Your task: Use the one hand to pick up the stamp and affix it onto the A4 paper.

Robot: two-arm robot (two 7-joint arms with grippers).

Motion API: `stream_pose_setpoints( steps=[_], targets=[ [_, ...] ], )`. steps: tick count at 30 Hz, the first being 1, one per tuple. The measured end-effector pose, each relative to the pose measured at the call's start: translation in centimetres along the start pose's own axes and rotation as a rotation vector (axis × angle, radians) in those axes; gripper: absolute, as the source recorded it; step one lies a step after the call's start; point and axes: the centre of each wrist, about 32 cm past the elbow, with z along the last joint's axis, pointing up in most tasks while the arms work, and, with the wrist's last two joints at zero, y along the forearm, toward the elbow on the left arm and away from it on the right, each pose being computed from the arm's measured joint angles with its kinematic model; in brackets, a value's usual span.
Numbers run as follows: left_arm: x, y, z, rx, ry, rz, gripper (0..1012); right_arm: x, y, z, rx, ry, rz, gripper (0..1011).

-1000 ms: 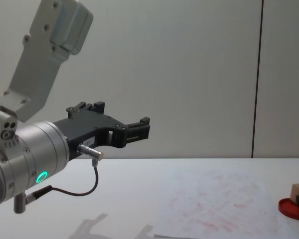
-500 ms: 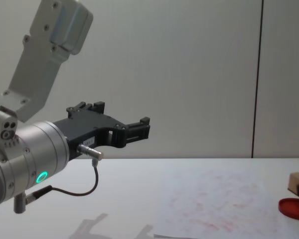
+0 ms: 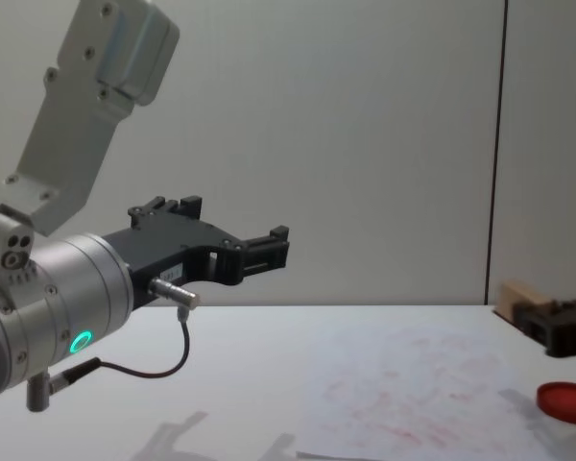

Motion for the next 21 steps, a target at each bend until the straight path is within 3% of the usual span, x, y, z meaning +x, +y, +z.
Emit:
stream_pose_setpoints(
  steps=[7,21],
  targets=[
    [0.00,0.00,0.00,0.000,0.000,0.000,993,-1.1,1.0,0.4,-0.008,0.008,0.035,218],
    [0.00,0.00,0.00,0.000,0.000,0.000,993,-2.9,3.4,-0.1,-0.069,0.009,0.057,218]
  ],
)
